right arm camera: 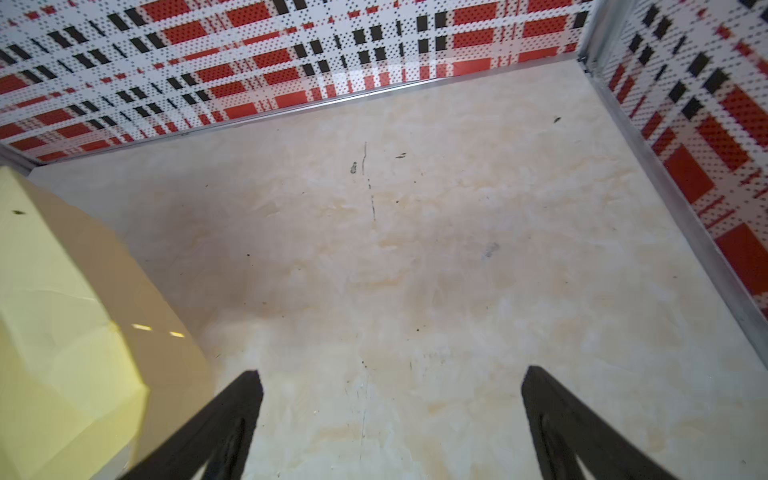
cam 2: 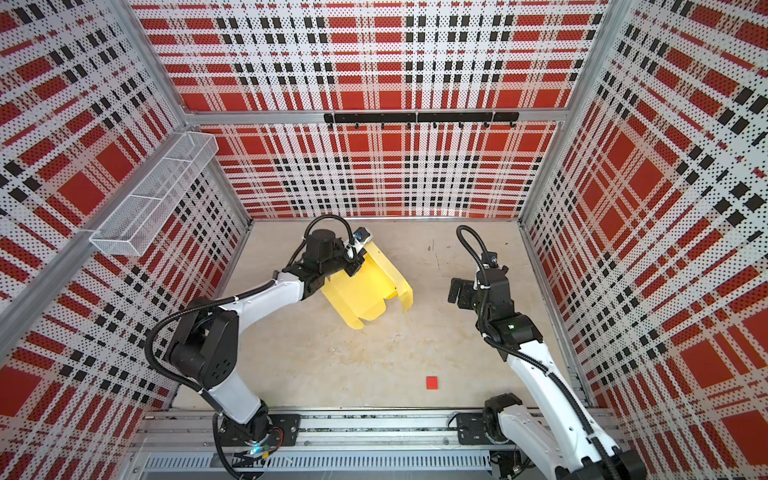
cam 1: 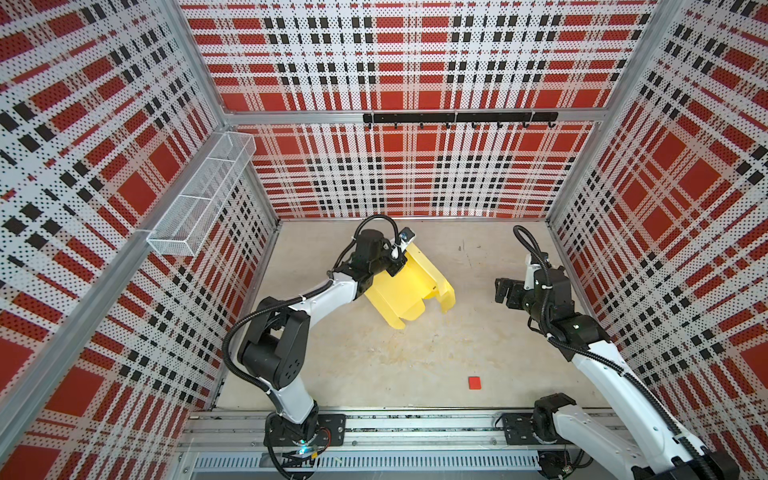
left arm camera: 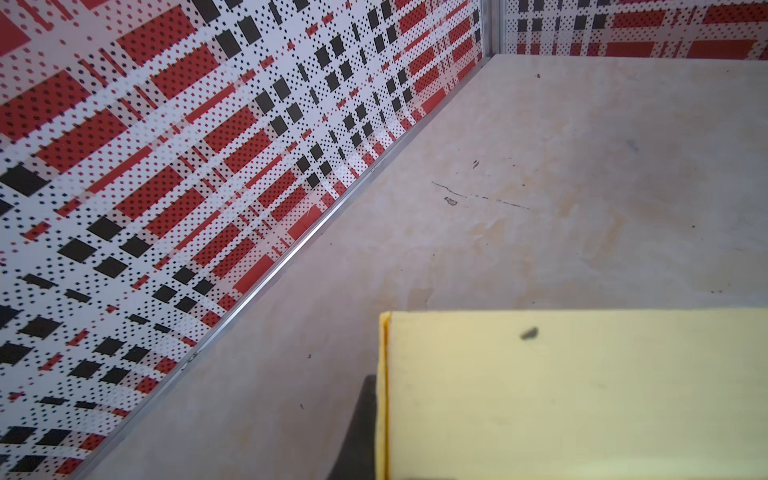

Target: Fold the paper box

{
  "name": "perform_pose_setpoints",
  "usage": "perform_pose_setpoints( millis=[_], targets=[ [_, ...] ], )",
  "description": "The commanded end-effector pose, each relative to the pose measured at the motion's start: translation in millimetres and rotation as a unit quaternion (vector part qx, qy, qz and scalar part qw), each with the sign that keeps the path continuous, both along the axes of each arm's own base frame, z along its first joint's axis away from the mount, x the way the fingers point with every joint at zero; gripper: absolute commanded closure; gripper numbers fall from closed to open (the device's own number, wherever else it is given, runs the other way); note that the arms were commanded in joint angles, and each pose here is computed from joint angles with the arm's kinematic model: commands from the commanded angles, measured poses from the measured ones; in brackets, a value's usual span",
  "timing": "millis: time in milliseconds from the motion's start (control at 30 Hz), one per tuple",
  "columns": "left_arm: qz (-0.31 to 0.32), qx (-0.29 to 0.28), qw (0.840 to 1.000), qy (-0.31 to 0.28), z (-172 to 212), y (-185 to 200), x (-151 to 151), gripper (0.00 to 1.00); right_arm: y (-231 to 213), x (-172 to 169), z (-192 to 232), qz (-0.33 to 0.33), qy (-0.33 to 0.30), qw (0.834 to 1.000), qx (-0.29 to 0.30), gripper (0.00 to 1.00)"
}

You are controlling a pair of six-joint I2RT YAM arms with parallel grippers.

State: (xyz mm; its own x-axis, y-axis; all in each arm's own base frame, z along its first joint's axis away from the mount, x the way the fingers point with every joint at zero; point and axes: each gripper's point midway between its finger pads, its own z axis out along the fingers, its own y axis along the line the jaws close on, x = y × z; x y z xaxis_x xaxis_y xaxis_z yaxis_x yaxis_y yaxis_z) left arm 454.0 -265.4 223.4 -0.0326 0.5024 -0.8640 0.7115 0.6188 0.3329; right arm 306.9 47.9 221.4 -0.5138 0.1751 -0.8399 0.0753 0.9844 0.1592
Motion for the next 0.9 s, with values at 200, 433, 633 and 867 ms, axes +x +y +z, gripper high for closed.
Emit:
perform_pose_setpoints(
  millis=[200,433,633,867],
  targets=[
    [-0.172,0.123,0.977,0.019,34.9,-26.8,-52.2,1.00,-28.9,-14.8,-9.9,-0.057,-0.008,0.998,-0.041,0.00],
    [-0.280,0.251,0.926,0.004,28.6,-31.5,-88.0,1.00,-38.2,-29.8,-19.8,-0.061,-0.005,0.996,-0.065,0.00],
    [-0.363,0.366,0.857,-0.012,6.6,-25.0,-109.6,1.00,-49.3,-37.2,-22.3,-0.083,-0.009,0.993,-0.081,0.00],
    [-0.440,0.476,0.759,-0.057,-24.4,-8.7,-116.2,1.00,-61.5,-48.1,-26.0,-0.114,-0.009,0.990,-0.085,0.00]
  ],
)
